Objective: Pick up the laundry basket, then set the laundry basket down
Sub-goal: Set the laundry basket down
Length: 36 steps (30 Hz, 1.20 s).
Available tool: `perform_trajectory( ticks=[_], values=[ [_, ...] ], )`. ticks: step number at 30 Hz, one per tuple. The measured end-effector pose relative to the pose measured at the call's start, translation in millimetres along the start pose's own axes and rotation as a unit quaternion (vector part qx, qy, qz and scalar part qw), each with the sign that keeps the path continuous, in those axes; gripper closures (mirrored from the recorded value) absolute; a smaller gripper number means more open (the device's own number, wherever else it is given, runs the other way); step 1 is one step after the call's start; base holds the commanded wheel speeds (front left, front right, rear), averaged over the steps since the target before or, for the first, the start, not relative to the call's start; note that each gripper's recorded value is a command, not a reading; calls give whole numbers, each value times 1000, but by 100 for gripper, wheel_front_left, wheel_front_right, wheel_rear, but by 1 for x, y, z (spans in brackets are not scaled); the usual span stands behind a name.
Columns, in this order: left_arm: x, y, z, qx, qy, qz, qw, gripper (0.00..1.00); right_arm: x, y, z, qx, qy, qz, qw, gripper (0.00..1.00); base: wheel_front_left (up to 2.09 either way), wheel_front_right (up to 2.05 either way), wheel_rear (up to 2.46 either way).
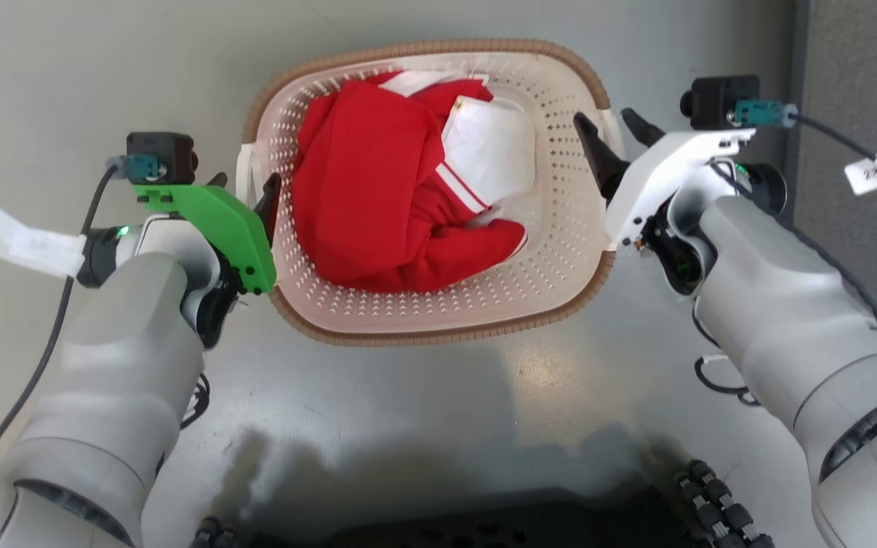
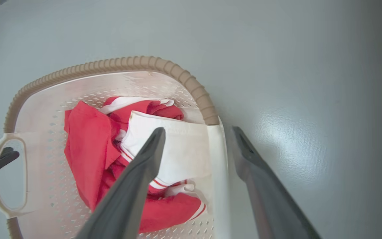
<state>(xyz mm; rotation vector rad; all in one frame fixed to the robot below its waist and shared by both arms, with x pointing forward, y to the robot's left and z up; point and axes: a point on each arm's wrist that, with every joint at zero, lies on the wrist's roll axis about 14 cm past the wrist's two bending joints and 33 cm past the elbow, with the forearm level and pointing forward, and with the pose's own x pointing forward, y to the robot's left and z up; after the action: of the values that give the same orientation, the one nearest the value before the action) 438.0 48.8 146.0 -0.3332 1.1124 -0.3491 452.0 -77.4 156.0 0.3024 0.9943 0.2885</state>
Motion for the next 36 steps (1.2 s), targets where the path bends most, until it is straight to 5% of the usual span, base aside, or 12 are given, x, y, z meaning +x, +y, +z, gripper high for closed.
perform_trajectory(
  ticks=[24, 36],
  values=[
    [-77, -54, 63, 35, -153, -34, 987, 0, -79, 35, 63, -23, -110, 14, 994, 0, 0, 0, 0],
    [-132, -71, 90, 61, -222, -43, 972, 0, -133, 53, 113, -46, -201, 27, 978, 0, 0, 0, 0]
  ],
)
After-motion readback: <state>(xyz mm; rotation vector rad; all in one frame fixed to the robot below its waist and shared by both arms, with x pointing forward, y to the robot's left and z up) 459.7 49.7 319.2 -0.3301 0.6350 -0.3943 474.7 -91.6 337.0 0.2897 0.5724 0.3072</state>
